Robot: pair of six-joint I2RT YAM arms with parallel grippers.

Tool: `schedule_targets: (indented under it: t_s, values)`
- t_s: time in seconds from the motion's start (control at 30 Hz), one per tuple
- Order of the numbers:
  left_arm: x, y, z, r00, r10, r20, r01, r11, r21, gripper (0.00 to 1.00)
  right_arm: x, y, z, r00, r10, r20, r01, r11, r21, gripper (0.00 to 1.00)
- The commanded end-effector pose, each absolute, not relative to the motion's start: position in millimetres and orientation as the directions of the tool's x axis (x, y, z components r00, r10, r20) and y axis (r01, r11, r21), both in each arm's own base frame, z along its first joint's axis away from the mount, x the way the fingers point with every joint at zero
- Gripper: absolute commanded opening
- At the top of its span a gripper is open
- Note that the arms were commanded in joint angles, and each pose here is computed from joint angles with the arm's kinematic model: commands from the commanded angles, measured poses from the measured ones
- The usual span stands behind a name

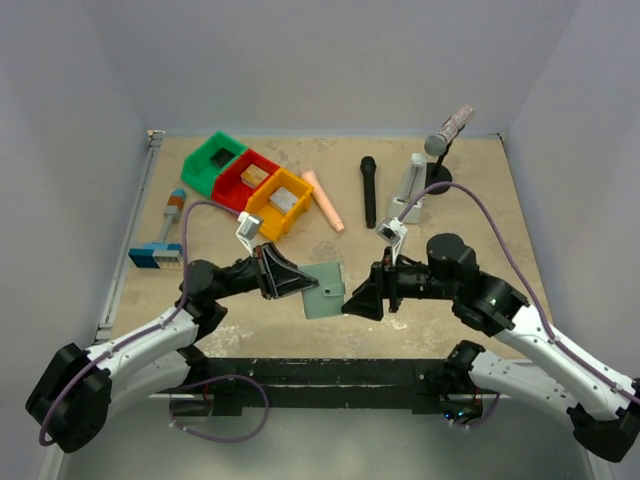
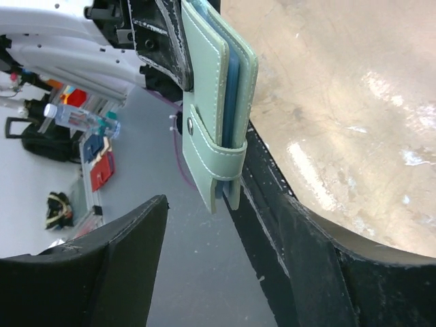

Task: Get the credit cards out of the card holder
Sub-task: Open the card holder.

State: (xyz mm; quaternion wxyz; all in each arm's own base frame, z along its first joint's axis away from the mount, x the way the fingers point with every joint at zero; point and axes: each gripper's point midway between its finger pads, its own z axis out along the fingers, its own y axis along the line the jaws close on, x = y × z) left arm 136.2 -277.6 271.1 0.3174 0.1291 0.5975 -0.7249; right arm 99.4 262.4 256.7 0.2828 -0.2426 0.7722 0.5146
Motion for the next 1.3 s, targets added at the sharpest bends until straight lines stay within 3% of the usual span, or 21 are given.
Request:
schedule_targets:
  t_s: [0.0,0.1,0.23,0.37,0.5,0.67,0.77,0.87,1.03,1.07,1.27]
  values:
    - [137.2,-280.0,290.5,-0.71,-0.304,-0.635,0.68,-0.061,-0.731,0.06,106.2,247.2,279.5,-0.662,-0.06,-0.747,-0.695,0.423,0.581,0.72]
    - [147.8,-284.0,284.9,-0.713,-0.282,-0.642,0.655,0.057,-0.753,0.0,113.6,234.0,287.8,-0.612,-0.075,-0.788,-0.701,0.512,0.496,0.72]
    - [159.3,-288.6,276.7,-0.613,-0.19,-0.767,0.682,0.363,-0.635,0.0,136.9,213.3,298.6,-0.536,-0.125,-0.835,-0.648,0.695,0.312,0.71]
    - [180.9,-271.4,267.1,-0.643,-0.232,-0.73,0.534,0.547,-0.644,0.0,172.5,190.0,313.5,-0.439,-0.171,-0.882,-0.472,0.879,0.064,0.7]
    - [195.6,-253.6,260.5,-0.668,-0.29,-0.685,0.363,0.676,-0.641,0.0,188.2,192.7,314.8,-0.401,-0.241,-0.884,-0.342,0.934,-0.1,0.73]
    - [199.1,-242.9,260.9,-0.679,-0.326,-0.657,0.256,0.734,-0.629,0.0,185.6,209.4,317.0,-0.4,-0.235,-0.886,-0.357,0.93,-0.086,0.78]
    - [200.9,-240.1,264.9,-0.684,-0.36,-0.634,0.208,0.738,-0.642,0.0,185.4,220.7,317.1,-0.369,-0.194,-0.909,-0.382,0.923,-0.042,0.91]
    - [204.6,-232.7,260.6,-0.696,-0.397,-0.598,0.107,0.766,-0.634,0.0,185.5,232.3,321.7,-0.334,-0.139,-0.932,-0.416,0.909,0.014,0.91]
    - [214.1,-204.5,242.2,-0.632,-0.562,-0.534,-0.144,0.762,-0.631,0.0,196.2,236.3,323.7,-0.326,-0.084,-0.941,-0.338,0.941,0.033,0.93]
    - [214.3,-202.8,238.4,-0.625,-0.575,-0.528,-0.152,0.753,-0.64,0.0,198.2,234.5,322.9,-0.339,-0.053,-0.939,-0.297,0.954,0.053,0.99]
    - [214.5,-214.3,249.0,-0.636,-0.494,-0.593,0.06,0.735,-0.676,0.0,188.2,257.4,310.7,-0.37,-0.096,-0.924,-0.426,0.902,0.077,0.99]
